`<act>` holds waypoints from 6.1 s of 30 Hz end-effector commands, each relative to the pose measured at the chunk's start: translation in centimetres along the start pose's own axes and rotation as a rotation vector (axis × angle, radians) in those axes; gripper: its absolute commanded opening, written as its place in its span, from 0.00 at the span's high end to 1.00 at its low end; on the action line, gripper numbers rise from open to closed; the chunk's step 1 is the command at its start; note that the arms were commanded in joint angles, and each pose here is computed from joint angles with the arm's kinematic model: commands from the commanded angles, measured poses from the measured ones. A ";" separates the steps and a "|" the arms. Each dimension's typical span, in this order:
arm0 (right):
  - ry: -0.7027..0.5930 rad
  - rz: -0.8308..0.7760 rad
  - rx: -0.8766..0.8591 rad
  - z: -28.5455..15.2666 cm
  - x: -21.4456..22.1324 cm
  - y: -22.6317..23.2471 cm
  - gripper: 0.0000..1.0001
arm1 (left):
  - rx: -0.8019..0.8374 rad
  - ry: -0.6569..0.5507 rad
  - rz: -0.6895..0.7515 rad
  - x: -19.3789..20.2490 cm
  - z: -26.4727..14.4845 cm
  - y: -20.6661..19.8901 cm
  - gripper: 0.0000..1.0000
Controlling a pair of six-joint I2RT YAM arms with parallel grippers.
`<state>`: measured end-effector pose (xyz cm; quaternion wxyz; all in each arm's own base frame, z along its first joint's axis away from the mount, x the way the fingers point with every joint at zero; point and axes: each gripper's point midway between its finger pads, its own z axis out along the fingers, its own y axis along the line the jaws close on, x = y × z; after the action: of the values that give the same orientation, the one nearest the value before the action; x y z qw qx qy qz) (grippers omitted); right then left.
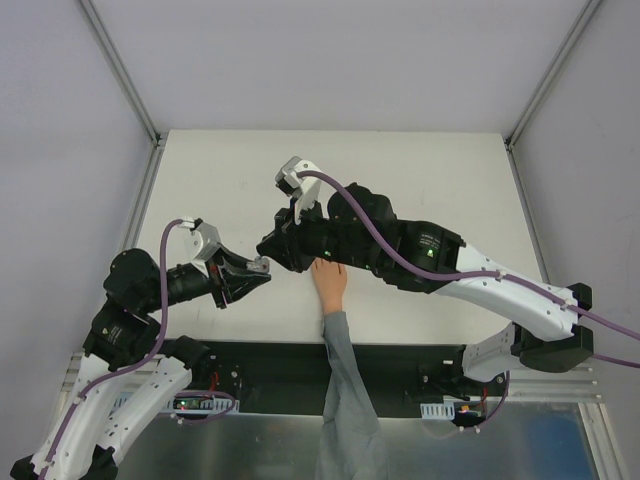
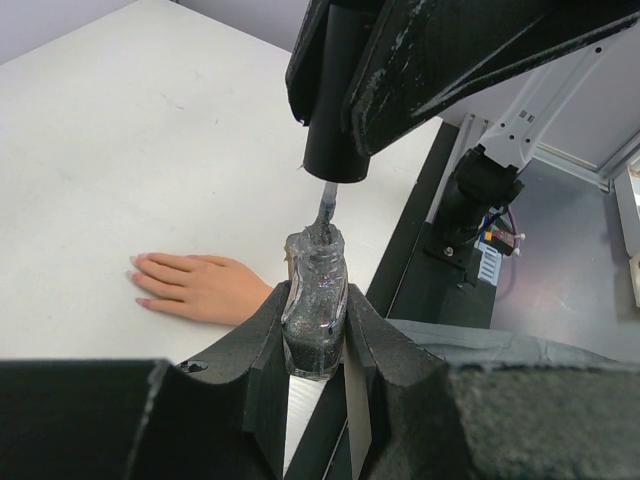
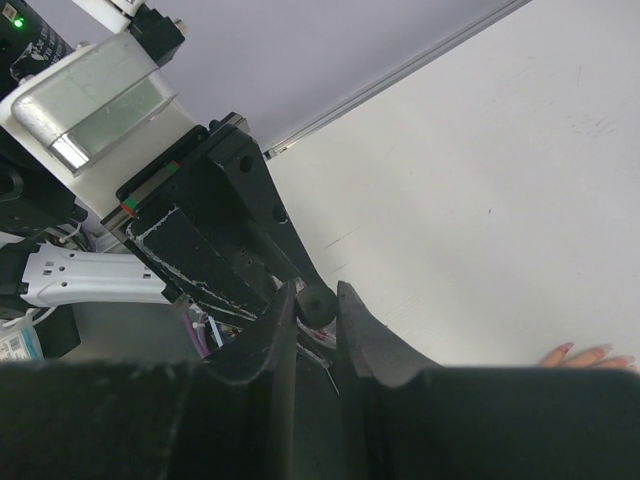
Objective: Paint the nails
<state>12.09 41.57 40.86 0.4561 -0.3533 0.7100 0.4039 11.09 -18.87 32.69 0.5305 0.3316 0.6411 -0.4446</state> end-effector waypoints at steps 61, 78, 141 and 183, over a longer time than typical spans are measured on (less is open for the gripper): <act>0.169 0.253 0.424 6.5 12.5 -24.2 0.99 | -0.671 -0.254 0.012 -7.0 1.4 14.9 1.00; 0.364 0.340 0.554 10.0 17.0 -30.5 0.99 | -0.767 -0.101 -0.031 -9.1 2.6 17.2 1.00; 0.544 0.448 0.564 11.9 23.7 -33.1 1.00 | -0.698 -0.050 -0.033 -9.2 5.4 18.0 1.00; 0.578 0.464 0.588 12.2 25.0 -33.6 0.99 | -0.700 -0.047 -0.035 -9.0 5.3 17.9 1.00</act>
<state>36.71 34.69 5.21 0.2144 -0.1489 0.9519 0.1604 31.43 -16.29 34.82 0.5942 0.1026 0.7709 -0.2051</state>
